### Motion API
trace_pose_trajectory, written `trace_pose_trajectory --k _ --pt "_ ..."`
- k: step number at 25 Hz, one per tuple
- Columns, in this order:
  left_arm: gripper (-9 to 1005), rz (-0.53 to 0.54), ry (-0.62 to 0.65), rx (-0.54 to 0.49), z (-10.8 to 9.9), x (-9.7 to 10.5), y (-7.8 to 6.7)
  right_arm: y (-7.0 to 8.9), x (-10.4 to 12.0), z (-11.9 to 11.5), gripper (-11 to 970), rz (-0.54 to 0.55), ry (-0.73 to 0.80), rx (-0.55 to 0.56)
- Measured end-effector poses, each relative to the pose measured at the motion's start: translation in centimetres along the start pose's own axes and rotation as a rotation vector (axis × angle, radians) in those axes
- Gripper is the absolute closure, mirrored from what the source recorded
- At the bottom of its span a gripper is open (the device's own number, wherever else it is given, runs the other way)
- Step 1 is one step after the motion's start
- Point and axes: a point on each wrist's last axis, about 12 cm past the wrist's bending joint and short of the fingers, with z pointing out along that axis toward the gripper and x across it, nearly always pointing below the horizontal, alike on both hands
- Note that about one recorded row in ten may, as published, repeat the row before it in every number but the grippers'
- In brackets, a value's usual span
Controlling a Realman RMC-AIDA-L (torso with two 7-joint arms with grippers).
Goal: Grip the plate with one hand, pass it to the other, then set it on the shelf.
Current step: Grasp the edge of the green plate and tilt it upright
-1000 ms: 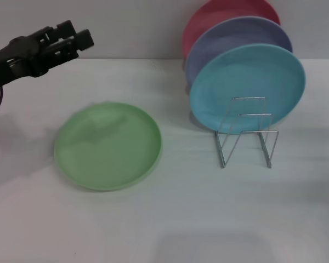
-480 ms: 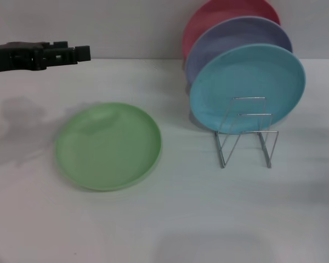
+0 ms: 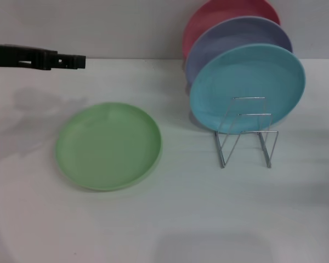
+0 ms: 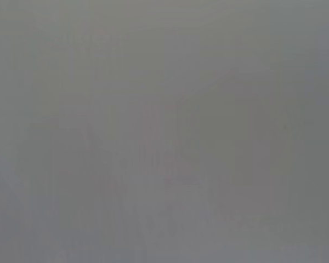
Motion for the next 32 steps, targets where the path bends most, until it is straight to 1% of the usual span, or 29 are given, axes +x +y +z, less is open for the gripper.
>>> trace_pose_trajectory --k 1,2,5,6,7,11,17,20,21,25,27,29,30,31,32 --pt "185 0.013 -0.004 -0.022 0.5 -0.3 -0.2 0.0 0.0 0.0 348 -0.001 0.0 0.0" --pt "185 0.013 -0.004 -0.022 0.5 -0.3 -0.2 0.0 0.0 0.0 348 -0.001 0.0 0.0" --pt "185 0.048 -0.024 -0.04 1.6 -0.7 -0.6 0.0 0.1 0.0 349 -0.001 0.006 0.002" --pt "185 0.079 -0.036 -0.05 2.6 -0.7 -1.1 -0.1 0.1 0.0 349 -0.001 0.01 0.003" --pt "185 0.079 -0.036 -0.05 2.6 -0.7 -1.1 -0.1 0.1 0.0 349 -0.001 0.01 0.003" --pt "186 0.112 -0.062 -0.076 4.1 -0.6 -1.8 -0.2 0.1 -0.1 349 -0.005 0.013 0.006" --pt "186 0.096 -0.081 -0.097 4.3 -0.8 -1.7 -0.3 0.2 -0.2 350 -0.009 0.016 0.008" --pt "186 0.098 -0.095 -0.129 4.5 -1.0 -1.4 -0.3 0.1 -0.1 350 -0.01 0.015 0.008" --pt "186 0.099 -0.086 -0.158 4.5 -1.2 -1.2 -0.3 0.1 0.0 350 -0.011 0.014 0.006" --pt "185 0.104 -0.046 -0.181 3.9 -1.9 -1.0 -0.3 0.1 0.0 349 -0.012 0.014 0.006" --pt "185 0.099 -0.034 -0.174 3.1 -2.3 -0.7 -0.3 0.1 0.0 349 -0.012 0.014 0.007" --pt "185 0.117 -0.029 -0.16 2.7 -2.3 -0.8 -0.4 0.1 0.0 349 -0.013 0.017 0.008" --pt "185 0.137 -0.026 -0.147 2.5 -2.3 -0.9 -0.4 0.1 0.0 349 -0.014 0.02 0.009" --pt "186 0.179 -0.016 -0.111 2.4 -2.3 -1.3 -0.4 0.2 0.1 349 -0.015 0.022 0.009" --pt "186 0.179 -0.016 -0.111 2.4 -2.3 -1.3 -0.4 0.2 0.1 349 -0.015 0.022 0.009"
